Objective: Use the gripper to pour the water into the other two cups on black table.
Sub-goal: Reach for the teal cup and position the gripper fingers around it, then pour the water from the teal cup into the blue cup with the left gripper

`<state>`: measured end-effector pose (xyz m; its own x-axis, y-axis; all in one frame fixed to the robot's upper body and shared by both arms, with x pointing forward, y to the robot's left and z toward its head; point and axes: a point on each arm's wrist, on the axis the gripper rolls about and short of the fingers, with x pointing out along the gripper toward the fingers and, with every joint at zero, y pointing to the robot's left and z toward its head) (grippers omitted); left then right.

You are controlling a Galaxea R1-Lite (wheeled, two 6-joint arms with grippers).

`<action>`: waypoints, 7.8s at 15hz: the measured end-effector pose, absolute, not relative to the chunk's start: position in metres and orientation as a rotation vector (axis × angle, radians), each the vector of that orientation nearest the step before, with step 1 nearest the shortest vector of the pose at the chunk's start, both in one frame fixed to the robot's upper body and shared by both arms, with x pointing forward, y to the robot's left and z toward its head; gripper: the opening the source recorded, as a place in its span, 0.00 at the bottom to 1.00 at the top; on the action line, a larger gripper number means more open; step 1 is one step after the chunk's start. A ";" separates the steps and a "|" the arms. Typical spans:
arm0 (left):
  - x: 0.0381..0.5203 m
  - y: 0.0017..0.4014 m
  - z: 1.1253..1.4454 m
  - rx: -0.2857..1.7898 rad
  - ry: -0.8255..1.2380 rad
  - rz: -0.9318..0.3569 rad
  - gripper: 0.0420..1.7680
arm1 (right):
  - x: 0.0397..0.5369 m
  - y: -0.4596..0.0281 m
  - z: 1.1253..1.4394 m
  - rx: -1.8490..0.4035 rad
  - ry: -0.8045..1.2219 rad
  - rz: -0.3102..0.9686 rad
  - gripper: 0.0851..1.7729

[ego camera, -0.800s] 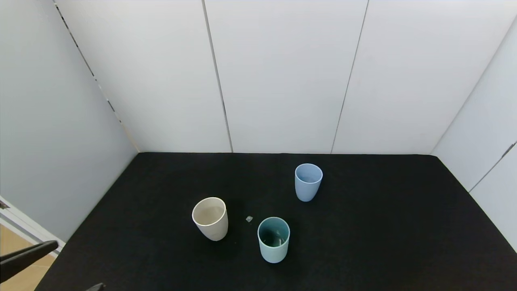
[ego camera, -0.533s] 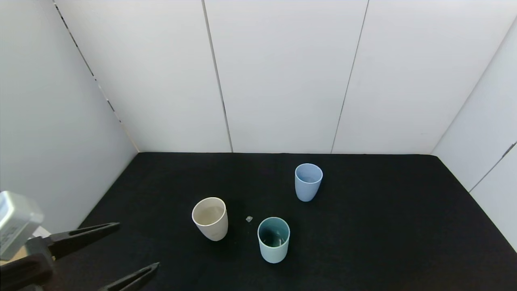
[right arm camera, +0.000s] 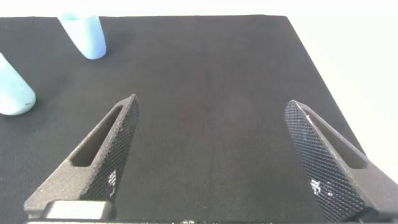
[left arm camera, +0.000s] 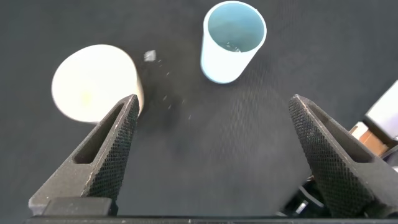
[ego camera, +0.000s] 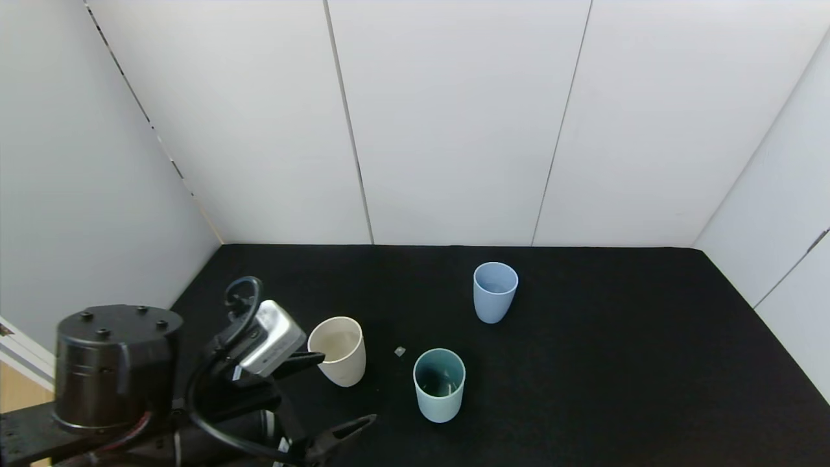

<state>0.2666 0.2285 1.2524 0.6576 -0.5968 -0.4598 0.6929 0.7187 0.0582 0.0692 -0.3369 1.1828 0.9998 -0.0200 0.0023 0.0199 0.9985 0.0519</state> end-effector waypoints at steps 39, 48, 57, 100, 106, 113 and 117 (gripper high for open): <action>0.347 0.124 1.127 0.231 0.348 -0.839 0.97 | 0.069 -0.337 1.183 0.052 -0.003 -0.020 0.96; 0.351 0.119 1.119 0.234 0.355 -0.842 0.97 | 0.069 -0.337 1.183 0.052 -0.003 -0.020 0.96; 0.351 0.120 1.119 0.235 0.356 -0.840 0.66 | 0.069 -0.337 1.183 0.052 -0.003 -0.020 0.96; 0.509 0.078 1.272 0.716 0.361 -0.594 0.66 | 0.069 -0.337 1.183 0.052 -0.003 -0.018 0.96; 0.507 0.070 1.268 0.830 0.352 -0.532 0.66 | 0.069 -0.337 1.183 0.052 -0.003 -0.018 0.96; 0.499 0.060 1.270 0.946 0.347 -0.453 0.66 | 0.069 -0.337 1.183 0.052 -0.003 -0.019 0.96; 0.494 0.054 1.270 1.008 0.349 -0.408 0.66 | 0.069 -0.337 1.183 0.052 -0.002 -0.020 0.96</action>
